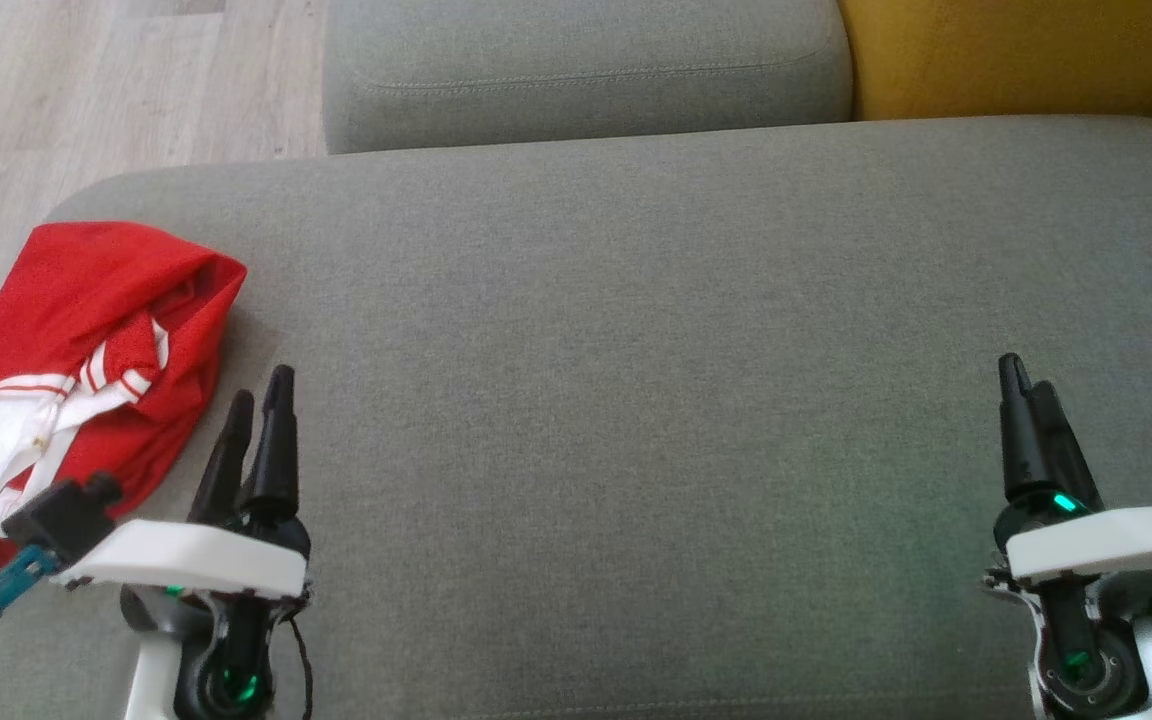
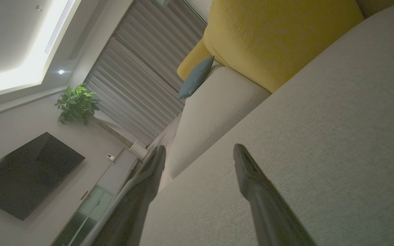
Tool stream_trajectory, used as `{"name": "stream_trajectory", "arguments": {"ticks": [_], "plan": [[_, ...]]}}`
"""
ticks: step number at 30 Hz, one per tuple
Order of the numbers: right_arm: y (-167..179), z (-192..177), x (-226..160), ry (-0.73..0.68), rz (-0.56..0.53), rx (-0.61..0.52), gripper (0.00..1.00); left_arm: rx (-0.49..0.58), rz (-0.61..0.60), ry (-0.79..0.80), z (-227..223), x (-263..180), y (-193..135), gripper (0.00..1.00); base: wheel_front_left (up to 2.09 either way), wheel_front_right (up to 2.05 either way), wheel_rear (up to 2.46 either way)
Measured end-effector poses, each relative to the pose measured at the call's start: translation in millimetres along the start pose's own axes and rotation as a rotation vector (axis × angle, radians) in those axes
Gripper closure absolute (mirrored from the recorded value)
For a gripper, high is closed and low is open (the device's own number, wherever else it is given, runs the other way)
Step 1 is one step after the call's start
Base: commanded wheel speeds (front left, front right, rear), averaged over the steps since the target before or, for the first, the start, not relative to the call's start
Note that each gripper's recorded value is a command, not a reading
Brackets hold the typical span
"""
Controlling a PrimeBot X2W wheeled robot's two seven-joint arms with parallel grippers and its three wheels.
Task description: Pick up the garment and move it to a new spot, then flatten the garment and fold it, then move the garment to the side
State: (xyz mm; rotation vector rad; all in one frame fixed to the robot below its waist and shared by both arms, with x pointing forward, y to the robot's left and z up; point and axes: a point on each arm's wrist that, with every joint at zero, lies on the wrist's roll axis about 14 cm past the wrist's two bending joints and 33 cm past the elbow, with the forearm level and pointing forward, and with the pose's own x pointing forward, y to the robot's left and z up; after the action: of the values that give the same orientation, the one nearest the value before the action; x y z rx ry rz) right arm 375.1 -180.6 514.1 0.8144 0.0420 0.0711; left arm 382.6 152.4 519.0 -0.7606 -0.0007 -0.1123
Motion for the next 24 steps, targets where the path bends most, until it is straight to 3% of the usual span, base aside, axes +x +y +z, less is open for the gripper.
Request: {"name": "stream_trajectory", "arguments": {"ticks": [24], "plan": [[6.4,-10.3,-1.4,0.048,0.015,-0.287,0.00,0.321,-0.046,-0.011,-0.8,-2.6,-9.8,0.00,0.00,0.00,0.00]]}}
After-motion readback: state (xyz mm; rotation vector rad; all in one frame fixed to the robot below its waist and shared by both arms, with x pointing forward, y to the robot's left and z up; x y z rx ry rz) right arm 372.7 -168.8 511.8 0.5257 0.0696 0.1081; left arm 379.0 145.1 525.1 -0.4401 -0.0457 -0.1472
